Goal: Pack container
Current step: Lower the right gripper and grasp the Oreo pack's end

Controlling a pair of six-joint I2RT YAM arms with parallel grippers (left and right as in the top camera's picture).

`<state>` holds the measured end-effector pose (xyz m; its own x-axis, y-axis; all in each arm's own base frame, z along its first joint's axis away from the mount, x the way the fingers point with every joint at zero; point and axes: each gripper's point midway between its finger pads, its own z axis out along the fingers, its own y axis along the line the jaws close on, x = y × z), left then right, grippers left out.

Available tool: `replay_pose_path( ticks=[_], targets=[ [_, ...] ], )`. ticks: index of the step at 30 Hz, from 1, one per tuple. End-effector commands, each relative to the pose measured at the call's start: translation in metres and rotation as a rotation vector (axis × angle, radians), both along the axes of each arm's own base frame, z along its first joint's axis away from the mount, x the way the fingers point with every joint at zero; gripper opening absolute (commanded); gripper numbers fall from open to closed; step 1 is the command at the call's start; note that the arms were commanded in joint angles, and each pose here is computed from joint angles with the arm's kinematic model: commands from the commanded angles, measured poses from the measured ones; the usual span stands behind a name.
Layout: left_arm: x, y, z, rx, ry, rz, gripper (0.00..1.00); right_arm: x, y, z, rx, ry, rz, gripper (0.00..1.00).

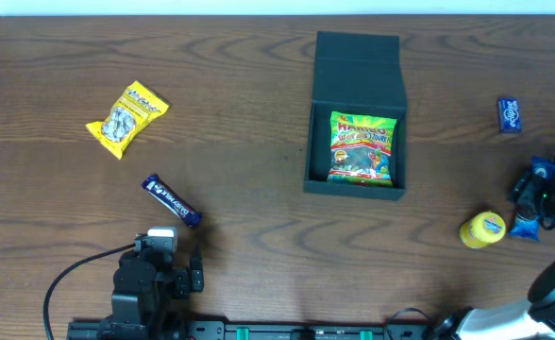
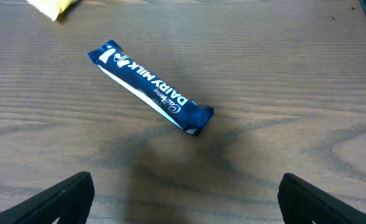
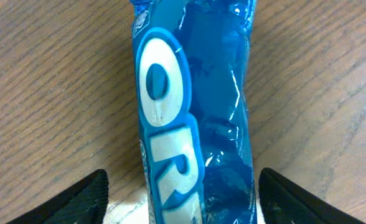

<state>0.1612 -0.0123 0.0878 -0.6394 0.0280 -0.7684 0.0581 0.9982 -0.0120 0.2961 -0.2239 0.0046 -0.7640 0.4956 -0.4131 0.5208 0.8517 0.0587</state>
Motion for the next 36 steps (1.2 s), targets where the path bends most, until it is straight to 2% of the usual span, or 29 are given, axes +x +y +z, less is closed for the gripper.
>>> replay_pose_path(
  ticks=[1,3,7,10,14,17,23,25,31,36],
  targets=[
    [-0.0048,0.0033,-0.0185,0.018,0.054,0.009,0.95,-0.0005,0.0061,-0.0051,0.013,0.01,0.01,0.69],
    [-0.0048,0.0033,-0.0185,0.018,0.054,0.009,0.96,-0.0005,0.0061,-0.0051,0.013,0.01,0.01,0.64],
    [-0.0048,0.0033,-0.0185,0.018,0.054,0.009,0.95,-0.0005,0.0061,-0.0051,0.013,0.01,0.01,0.63],
    [-0.0048,0.0033,-0.0185,0.018,0.054,0.009,0.95,-0.0005,0.0061,-0.0051,0.013,0.01,0.01,0.57],
    [-0.0048,0.0033,-0.0185,0.018,0.054,0.009,0.95,-0.0003,0.0059,-0.0049,0.013,0.009,0.01,0.55],
    [-0.0048,0.0033,-0.0185,0.018,0.054,0.009,0.95,0.0001,0.0056,-0.0047,0.012,0.007,0.01,0.46],
    [-0.0048,0.0033,-0.0185,0.018,0.054,0.009,0.95,0.0019,0.0073,-0.0045,0.01,0.005,0.017,0.38],
    [-0.0048,0.0033,-0.0185,0.018,0.054,0.009,0.95,0.0031,0.0082,-0.0043,0.009,0.004,0.02,0.33],
    [-0.0048,0.0033,-0.0185,0.018,0.054,0.009,0.95,0.004,0.0081,-0.004,0.008,0.0,0.018,0.32],
    [-0.0048,0.0033,-0.0185,0.018,0.054,0.009,0.95,0.0055,0.0071,-0.003,0.014,-0.011,-0.007,0.2]
  ],
)
